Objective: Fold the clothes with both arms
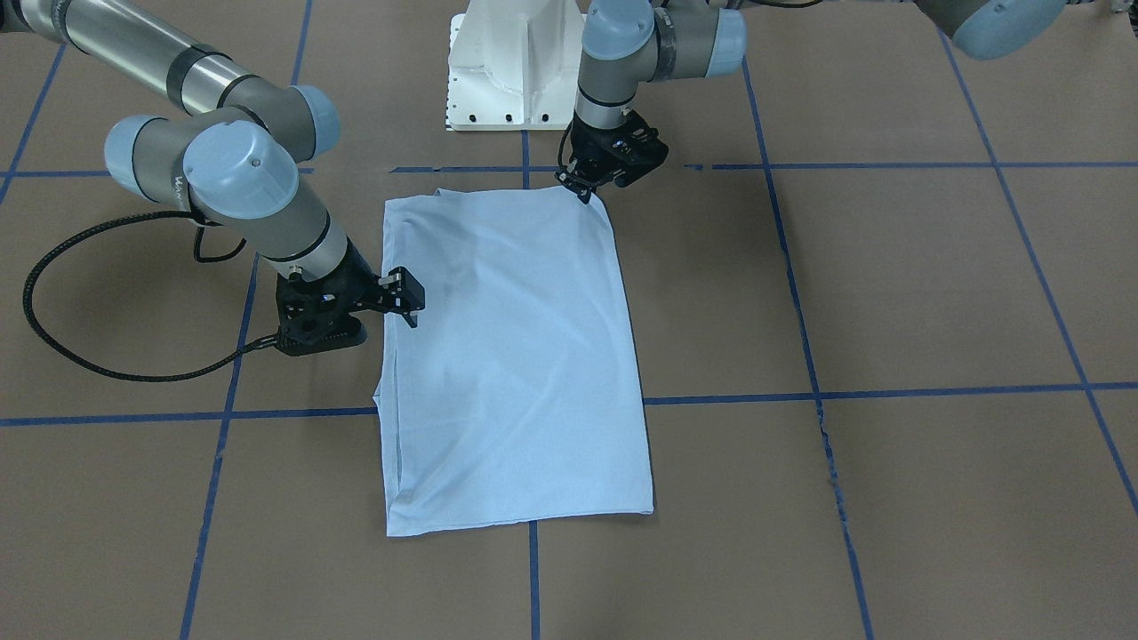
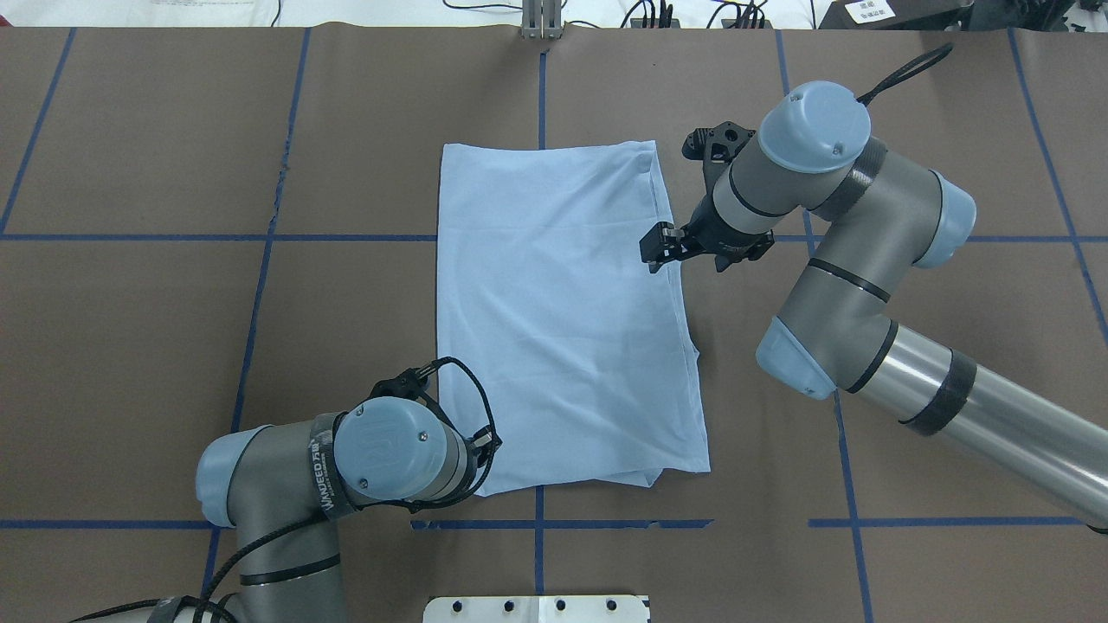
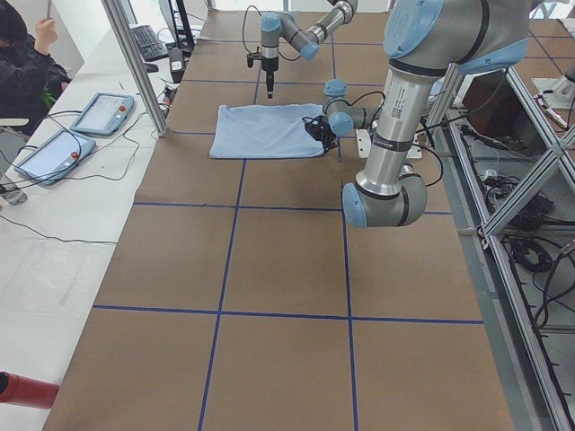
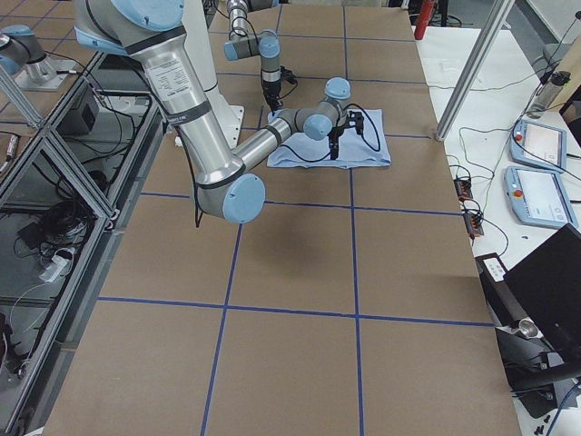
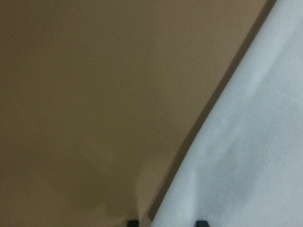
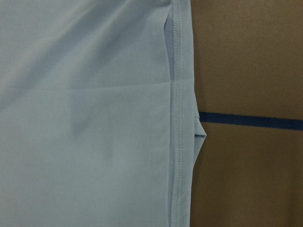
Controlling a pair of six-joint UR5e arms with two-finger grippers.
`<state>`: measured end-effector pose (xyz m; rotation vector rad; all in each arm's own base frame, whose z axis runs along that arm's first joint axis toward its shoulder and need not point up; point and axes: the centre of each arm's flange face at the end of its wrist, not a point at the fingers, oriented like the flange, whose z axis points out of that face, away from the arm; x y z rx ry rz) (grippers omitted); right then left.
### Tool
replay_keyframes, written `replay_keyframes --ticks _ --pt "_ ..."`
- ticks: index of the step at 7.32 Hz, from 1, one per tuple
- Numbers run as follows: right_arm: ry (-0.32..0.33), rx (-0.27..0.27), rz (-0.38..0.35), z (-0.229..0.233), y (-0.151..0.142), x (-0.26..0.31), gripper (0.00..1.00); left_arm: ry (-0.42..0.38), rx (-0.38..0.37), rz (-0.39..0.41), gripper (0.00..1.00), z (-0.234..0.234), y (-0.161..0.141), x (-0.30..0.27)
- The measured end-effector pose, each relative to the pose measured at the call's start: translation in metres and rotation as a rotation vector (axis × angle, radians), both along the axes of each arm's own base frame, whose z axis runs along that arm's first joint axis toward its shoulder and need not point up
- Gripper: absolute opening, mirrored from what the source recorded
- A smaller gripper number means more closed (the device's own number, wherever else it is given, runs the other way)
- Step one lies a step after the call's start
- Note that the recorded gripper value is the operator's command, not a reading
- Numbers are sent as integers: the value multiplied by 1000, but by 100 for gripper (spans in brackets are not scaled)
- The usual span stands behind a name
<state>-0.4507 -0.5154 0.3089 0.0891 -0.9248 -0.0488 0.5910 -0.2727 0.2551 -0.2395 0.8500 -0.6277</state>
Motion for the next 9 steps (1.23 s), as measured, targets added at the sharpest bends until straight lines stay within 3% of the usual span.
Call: replay_keyframes --ticks 2,4,7,9 --pt "-2 -9 7 -1 2 -1 100 15 9 3 0 -6 0 -7" --pt "-18 -90 67 -10 22 -14 100 34 21 12 0 -9 3 -22" --pt "-41 -262 208 -27 127 -47 100 44 40 33 0 -12 6 -27" --pt "44 -328 257 -20 187 -74 100 50 42 36 0 -16 7 -27"
